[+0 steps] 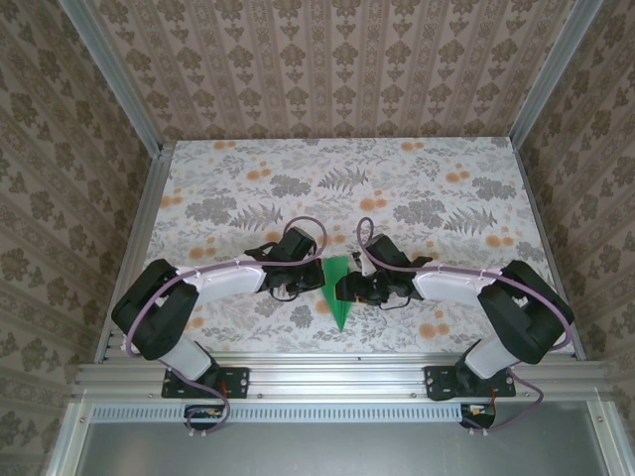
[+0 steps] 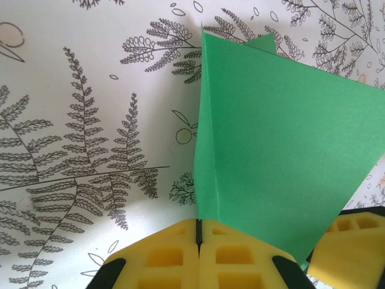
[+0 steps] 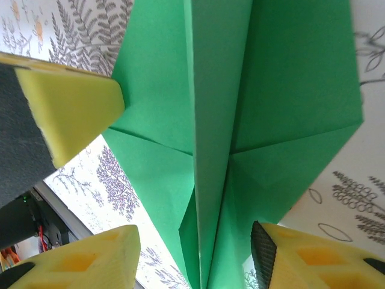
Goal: Fold a paper plane with a square sheet of paper (pick it up from the middle)
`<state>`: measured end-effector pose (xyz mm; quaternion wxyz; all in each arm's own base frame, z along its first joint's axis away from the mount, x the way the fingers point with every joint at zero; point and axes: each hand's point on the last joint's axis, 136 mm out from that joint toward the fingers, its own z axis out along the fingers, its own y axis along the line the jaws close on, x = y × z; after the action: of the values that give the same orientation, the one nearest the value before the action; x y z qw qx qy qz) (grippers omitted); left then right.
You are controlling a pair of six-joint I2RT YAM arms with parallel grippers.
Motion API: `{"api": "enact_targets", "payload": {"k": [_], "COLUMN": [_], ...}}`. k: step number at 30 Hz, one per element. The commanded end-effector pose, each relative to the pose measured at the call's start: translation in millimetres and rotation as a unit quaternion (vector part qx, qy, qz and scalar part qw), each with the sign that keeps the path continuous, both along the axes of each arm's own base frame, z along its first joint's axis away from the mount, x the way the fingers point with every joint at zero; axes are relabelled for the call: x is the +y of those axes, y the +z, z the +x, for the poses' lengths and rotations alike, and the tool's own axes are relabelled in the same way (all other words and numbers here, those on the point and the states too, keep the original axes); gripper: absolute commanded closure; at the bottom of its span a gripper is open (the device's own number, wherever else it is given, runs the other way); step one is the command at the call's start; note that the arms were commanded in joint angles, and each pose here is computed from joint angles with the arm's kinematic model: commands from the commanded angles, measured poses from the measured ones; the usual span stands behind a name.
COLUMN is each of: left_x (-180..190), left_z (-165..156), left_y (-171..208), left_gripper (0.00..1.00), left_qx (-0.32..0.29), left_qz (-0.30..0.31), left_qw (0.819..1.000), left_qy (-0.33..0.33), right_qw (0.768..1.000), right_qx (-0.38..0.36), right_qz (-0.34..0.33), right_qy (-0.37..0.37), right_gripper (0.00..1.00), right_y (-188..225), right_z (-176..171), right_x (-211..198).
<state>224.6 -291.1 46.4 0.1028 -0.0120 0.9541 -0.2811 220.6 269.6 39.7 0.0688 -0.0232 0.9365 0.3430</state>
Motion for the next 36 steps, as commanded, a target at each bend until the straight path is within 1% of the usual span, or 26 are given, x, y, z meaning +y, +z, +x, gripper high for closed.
{"api": "enact_targets", "payload": {"k": [1, 4, 6, 8, 9, 14, 16, 18, 21, 23, 25, 28, 30, 32, 34, 36], "left_x": [3, 3, 2, 2, 2, 1, 1, 2, 1, -1, -2, 3, 13, 26, 39, 48], "left_z": [0, 0, 0, 0, 0, 0, -1, -1, -1, 1, 1, 4, 7, 8, 7, 7], "left_y": [1, 1, 1, 1, 1, 1, 1, 1, 2, 7, 13, 29, 40, 46, 49, 51], "left_gripper": [1.0, 1.0, 1.0, 1.0, 1.0, 1.0, 1.0, 1.0, 0.99, 0.95, 0.85, 0.69, 0.66, 0.63, 0.62, 0.62], "left_qx": [-0.003, -0.002, -0.002, -0.002, -0.003, -0.003, -0.002, -0.002, -0.004, -0.008, -0.014, -0.037, -0.058, -0.074, -0.083, -0.088], "left_qz": [-0.005, -0.007, -0.007, -0.008, -0.009, -0.011, -0.012, -0.011, -0.016, -0.024, -0.03, -0.035, -0.026, -0.007, 0.009, 0.015], "left_qw": [1.0, 1.0, 1.0, 1.0, 1.0, 1.0, 1.0, 1.0, 1.0, 1.0, 0.999, 0.998, 0.997, 0.996, 0.994, 0.993], "left_qy": [0.004, 0.007, 0.008, 0.01, 0.009, 0.011, 0.013, 0.015, 0.019, 0.018, 0.018, 0.029, 0.041, 0.055, 0.067, 0.077], "right_qw": [1.0, 1.0, 0.999, 0.999, 0.999, 0.997, 0.995, 0.994, 0.992, 0.99, 0.985, 0.967, 0.95, 0.939, 0.936, 0.936], "right_qx": [0.004, 0.0, -0.001, 0.0, -0.001, 0.001, -0.002, -0.005, -0.011, -0.018, -0.028, -0.049, -0.066, -0.069, -0.064, -0.057], "right_qz": [-0.015, -0.028, -0.035, -0.039, -0.041, -0.083, -0.1, -0.109, -0.124, -0.142, -0.171, -0.25, -0.306, -0.336, -0.346, -0.346], "right_qy": [-0.006, -0.011, -0.012, -0.012, -0.011, -0.007, -0.009, -0.005, 0.0, 0.003, 0.008, 0.015, 0.015, 0.017, 0.018, 0.02], "right_gripper": [0.47, 0.5, 0.56, 0.59, 0.61, 0.64, 0.71, 0.73, 0.83, 0.9, 0.92, 0.94, 0.93, 0.92, 0.9, 0.86], "right_y": [-4, -5, -6, -7, -7, -14, -16, -16, -12, -8, -2, 10, 20, 22, 20, 16], "right_z": [2, 3, 3, 2, 2, 2, 2, 3, 4, 6, 8, 15, 22, 29, 35, 40], "right_x": [3, 2, 3, 5, 6, 4, 1, 1, 0, -3, -11, -36, -55, -65, -68, -65]}}
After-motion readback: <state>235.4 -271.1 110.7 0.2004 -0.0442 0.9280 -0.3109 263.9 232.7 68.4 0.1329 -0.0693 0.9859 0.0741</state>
